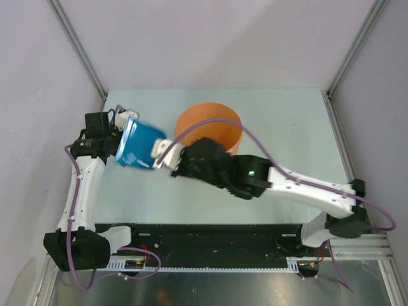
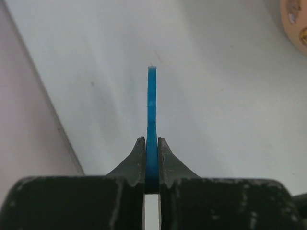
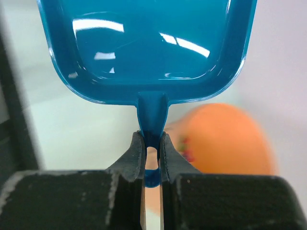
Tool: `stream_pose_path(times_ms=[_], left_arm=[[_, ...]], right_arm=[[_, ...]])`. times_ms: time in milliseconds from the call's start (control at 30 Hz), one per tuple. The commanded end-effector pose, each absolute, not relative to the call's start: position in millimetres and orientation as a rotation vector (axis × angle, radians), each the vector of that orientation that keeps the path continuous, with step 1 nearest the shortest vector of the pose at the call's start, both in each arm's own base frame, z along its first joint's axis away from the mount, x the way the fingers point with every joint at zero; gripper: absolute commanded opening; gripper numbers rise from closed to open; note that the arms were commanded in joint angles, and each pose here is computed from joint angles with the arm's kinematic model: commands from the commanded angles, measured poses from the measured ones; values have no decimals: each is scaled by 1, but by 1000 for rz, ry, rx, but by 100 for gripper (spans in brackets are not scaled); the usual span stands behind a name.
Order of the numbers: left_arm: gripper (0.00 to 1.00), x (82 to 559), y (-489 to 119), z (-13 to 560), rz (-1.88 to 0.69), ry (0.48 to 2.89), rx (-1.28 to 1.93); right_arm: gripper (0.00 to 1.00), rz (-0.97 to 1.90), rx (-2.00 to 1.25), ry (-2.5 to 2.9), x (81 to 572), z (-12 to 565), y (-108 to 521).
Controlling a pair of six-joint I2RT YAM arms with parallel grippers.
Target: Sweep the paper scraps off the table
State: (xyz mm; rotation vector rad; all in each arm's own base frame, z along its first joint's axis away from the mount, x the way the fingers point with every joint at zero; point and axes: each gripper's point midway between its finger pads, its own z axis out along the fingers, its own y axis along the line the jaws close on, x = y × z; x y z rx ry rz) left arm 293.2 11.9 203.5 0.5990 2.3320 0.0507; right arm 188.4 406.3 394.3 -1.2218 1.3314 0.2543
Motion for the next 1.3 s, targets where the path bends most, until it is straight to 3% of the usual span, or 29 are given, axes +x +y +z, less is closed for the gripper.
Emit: stream_pose_path(times_ms=[0,133,267,700,1000,1067,1100,1167,1200,1267], left_arm=[[0,310,42,247,259,2219,449],[0,318,70,257,442,2191,363],[0,321,71,255,442,2187,368],[0,317,67,244,419,2202,394],[0,321,63,243,383,2204,389],[0,321,61,243,378,2202,398],[0,320,61,241,377,2205,405],[0,320,57,240,354,2198,439],[0,318,54,238,346,2197,453],[0,318,46,235,313,2186,505]], right_arm=[[0,592,-1587,1711,110,266,432],[0,678,-1772,1859,84,209,441],[0,712,-1829,1976,80,169,452],[0,434,-1348,2367,190,78,504],[0,456,-927,2328,266,87,539],[7,458,-919,2350,272,81,538],[21,449,-913,2350,276,81,536],[40,455,-943,2325,275,89,537],[58,451,-994,2292,269,94,540],[72,462,-1023,2233,264,115,542]])
